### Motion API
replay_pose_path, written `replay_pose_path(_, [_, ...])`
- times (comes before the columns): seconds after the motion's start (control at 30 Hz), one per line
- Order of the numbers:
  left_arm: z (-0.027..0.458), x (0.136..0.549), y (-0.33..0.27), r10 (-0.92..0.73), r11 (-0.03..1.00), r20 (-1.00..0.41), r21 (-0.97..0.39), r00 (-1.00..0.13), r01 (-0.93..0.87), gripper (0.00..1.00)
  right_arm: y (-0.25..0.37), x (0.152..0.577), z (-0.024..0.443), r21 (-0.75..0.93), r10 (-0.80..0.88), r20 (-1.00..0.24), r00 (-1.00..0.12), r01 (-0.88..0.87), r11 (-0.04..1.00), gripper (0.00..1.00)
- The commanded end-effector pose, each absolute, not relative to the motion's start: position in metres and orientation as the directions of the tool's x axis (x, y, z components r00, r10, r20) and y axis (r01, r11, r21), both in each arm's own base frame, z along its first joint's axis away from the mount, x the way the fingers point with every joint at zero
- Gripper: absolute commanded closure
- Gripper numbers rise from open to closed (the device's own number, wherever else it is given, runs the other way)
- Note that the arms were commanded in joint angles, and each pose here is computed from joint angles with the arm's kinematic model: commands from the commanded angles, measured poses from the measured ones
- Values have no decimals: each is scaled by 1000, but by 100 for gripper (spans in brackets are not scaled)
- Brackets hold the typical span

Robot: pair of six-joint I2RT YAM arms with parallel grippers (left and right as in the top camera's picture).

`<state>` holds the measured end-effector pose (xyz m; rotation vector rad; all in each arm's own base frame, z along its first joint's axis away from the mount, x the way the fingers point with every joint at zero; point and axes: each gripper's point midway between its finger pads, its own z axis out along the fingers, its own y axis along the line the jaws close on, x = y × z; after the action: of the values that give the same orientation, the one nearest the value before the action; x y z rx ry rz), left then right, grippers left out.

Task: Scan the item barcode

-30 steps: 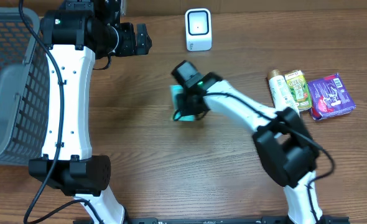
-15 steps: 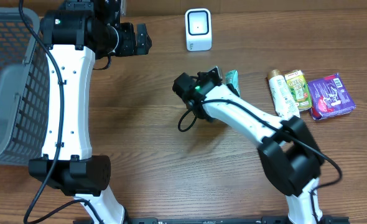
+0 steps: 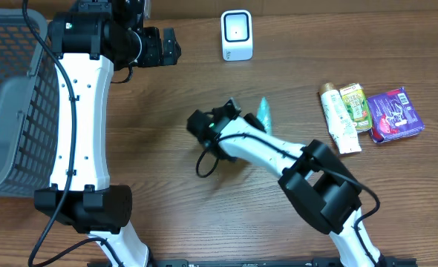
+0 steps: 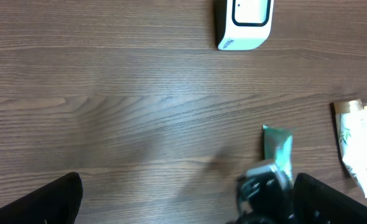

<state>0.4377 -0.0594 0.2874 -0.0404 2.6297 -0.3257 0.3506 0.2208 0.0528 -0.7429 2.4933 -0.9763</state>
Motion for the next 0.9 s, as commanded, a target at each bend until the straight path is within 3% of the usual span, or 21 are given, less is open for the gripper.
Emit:
replay_pose_path(0.0, [293, 438, -63, -67, 971, -481, -234, -874, 54, 0, 244, 332, 41, -621, -601, -122, -790, -411, 667, 76])
replay_pose_path(0.3, [293, 438, -63, -67, 971, -481, -234, -874, 54, 0, 281, 303, 23, -389, -629, -68, -774, -560, 732, 71])
replay_pose_path(0.63, [293, 438, -63, -67, 971, -481, -234, -874, 55, 0, 254, 352, 125, -241, -394, -282, -875, -333, 912, 70])
replay_pose_path(0.77, [293, 438, -63, -67, 971, -481, -234, -874, 54, 0, 217, 369, 140, -105, -280, -267, -922, -261, 960, 71])
replay_pose_path(0.87, [293, 438, -63, -67, 971, -481, -234, -874, 54, 0, 204, 373, 134, 90, -289, -199, -936, -311, 946, 64])
